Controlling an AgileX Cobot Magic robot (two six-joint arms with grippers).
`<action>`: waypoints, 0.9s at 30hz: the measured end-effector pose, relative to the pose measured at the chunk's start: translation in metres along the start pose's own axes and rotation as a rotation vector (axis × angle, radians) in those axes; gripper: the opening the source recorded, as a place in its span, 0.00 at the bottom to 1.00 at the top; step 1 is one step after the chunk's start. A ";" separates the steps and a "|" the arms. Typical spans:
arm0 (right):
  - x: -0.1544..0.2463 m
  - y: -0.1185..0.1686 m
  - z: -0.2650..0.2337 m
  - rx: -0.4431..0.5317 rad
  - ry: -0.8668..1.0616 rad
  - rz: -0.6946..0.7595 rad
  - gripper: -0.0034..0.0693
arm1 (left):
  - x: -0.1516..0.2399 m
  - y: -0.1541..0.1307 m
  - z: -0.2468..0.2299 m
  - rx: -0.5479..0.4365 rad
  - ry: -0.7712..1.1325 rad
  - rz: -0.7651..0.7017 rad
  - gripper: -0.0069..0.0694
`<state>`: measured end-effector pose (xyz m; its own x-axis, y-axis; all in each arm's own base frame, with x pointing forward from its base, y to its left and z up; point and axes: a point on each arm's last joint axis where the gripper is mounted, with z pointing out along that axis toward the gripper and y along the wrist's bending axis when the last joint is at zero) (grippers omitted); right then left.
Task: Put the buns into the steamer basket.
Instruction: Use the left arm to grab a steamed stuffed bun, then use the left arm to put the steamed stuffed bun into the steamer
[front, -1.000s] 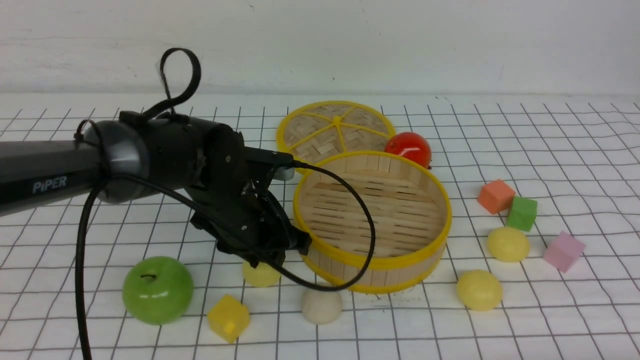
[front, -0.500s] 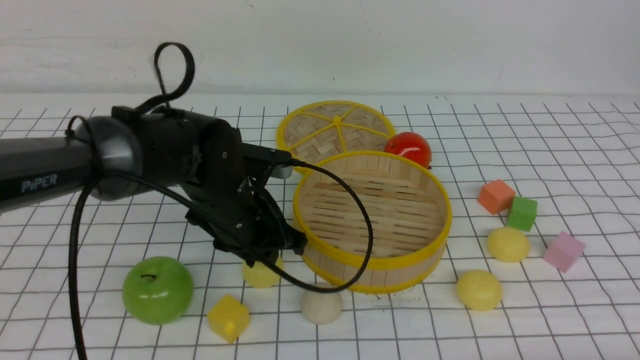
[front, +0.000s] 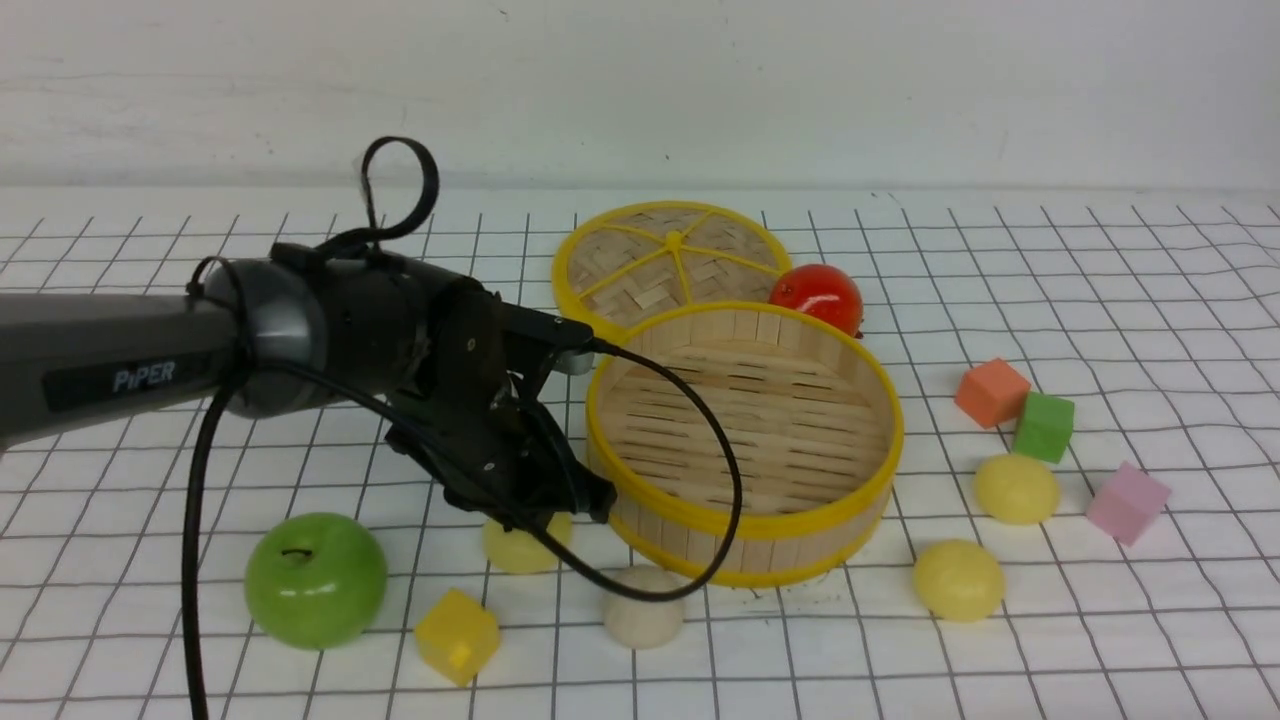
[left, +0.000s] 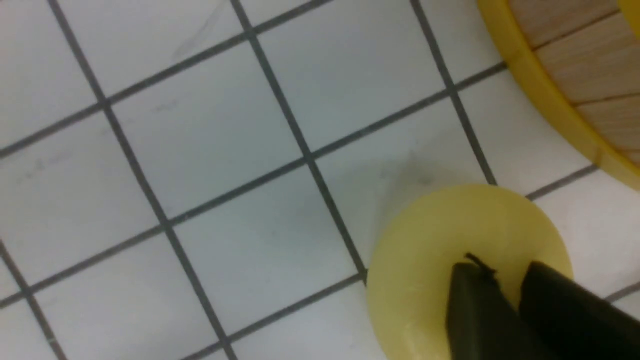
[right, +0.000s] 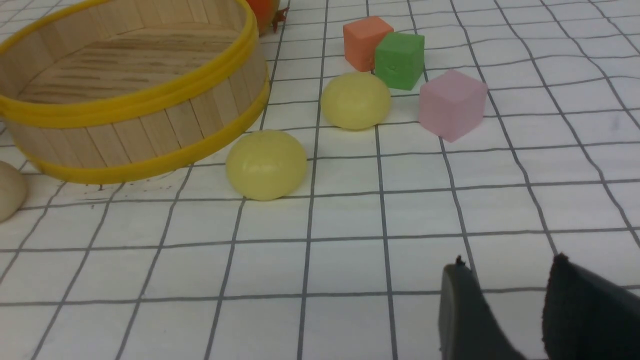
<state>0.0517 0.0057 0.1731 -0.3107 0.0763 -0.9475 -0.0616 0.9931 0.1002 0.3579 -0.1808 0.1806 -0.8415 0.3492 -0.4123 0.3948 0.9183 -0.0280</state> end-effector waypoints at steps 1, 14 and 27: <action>0.000 0.000 0.000 0.000 0.000 0.000 0.38 | 0.000 0.000 0.000 -0.004 -0.004 0.007 0.10; 0.000 0.000 0.000 0.000 0.000 0.000 0.38 | -0.019 -0.031 -0.091 0.029 -0.189 0.107 0.07; 0.000 0.000 0.000 0.000 0.000 0.000 0.38 | -0.068 -0.054 -0.019 0.055 -0.223 0.150 0.12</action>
<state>0.0517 0.0057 0.1731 -0.3107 0.0763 -0.9475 -0.0616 0.9931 0.1002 0.3871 -0.2504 0.2271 -0.6727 0.4252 -0.6056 0.5333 0.8459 0.0015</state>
